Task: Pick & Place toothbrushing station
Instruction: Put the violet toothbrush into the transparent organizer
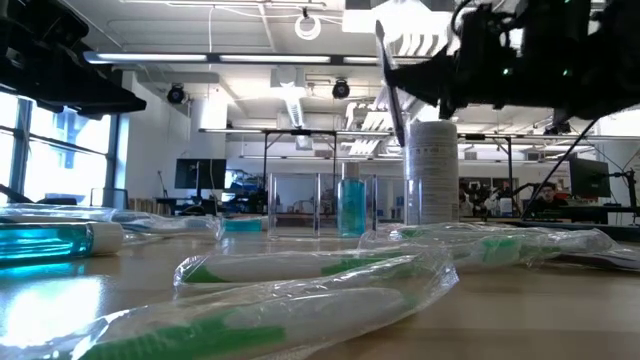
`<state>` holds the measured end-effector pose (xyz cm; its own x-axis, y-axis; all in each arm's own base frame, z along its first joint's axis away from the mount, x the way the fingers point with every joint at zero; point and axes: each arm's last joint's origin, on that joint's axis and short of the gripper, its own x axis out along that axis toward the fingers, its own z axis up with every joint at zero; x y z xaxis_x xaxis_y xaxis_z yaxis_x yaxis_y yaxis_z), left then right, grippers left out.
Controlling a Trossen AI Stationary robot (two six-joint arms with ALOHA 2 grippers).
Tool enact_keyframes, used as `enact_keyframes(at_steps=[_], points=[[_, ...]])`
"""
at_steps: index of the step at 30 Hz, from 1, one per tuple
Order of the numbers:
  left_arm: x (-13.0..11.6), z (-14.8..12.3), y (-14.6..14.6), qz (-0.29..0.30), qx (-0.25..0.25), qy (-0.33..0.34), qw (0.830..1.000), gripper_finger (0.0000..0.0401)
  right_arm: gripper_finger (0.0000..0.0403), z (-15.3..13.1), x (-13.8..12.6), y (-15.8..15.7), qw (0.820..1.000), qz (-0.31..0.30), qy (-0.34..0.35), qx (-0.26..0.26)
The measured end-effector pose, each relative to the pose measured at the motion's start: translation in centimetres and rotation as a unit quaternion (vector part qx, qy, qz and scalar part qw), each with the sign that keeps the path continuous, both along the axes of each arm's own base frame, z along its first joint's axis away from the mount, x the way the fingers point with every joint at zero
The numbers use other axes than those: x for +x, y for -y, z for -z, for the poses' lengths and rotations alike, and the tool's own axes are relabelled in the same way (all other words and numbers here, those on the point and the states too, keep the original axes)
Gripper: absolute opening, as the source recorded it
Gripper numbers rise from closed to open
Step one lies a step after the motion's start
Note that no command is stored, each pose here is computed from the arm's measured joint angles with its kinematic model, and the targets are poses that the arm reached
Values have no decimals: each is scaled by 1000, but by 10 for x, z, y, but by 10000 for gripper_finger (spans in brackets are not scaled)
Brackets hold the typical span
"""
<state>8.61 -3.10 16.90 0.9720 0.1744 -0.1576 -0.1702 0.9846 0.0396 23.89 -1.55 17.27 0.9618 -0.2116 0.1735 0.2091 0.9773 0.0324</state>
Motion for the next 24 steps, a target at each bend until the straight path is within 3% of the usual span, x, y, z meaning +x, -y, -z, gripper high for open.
enact_keyframes(at_steps=[7,15,24], points=[[0,0,0,-1,-4,1,1000,155,8,31,15,14,999,8,-35,37],[0,0,0,-2,-4,1,1000,155,8,32,32,18,999,9,-32,41],[0,0,0,-2,-4,1,1000,155,9,35,33,11,998,-14,-45,50]])
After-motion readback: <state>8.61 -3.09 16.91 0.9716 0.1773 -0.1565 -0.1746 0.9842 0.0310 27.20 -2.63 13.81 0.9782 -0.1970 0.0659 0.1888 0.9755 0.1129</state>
